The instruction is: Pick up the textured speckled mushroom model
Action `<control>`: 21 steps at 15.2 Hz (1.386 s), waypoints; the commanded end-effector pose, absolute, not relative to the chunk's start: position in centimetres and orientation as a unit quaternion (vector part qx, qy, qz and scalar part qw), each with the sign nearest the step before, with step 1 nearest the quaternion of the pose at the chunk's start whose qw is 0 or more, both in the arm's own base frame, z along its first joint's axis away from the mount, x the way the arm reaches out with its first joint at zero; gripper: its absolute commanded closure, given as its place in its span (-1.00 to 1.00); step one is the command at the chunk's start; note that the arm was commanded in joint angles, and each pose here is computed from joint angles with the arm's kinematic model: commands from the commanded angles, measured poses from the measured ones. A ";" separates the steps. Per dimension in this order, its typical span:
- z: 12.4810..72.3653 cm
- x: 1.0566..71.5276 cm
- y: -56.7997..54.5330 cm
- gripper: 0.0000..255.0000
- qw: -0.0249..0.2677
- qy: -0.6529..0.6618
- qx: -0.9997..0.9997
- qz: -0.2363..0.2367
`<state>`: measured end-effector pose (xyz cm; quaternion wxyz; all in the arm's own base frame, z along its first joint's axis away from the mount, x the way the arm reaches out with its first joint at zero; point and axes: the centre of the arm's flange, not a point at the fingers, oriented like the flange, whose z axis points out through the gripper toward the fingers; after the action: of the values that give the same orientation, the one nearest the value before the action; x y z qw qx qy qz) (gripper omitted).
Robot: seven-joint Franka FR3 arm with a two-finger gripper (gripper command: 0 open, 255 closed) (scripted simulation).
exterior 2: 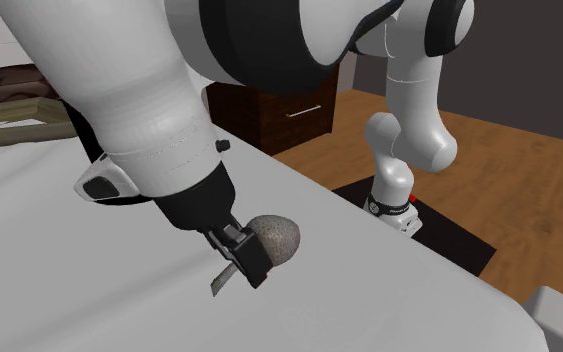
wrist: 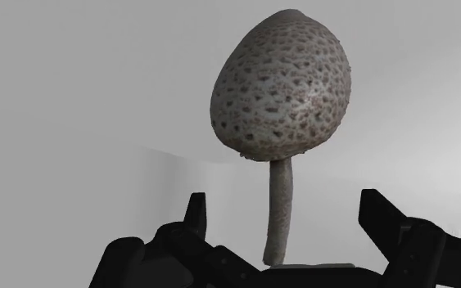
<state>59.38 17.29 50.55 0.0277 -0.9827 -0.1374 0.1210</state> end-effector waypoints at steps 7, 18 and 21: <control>50.4 59.4 17.2 1.00 0.028 -0.137 -0.983 0.121; 54.1 59.4 17.2 1.00 0.028 -0.137 -0.983 0.121; 55.7 59.4 17.2 1.00 0.028 -0.137 -0.983 0.121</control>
<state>59.50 17.16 55.09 0.0277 -0.9828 -0.1373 0.1207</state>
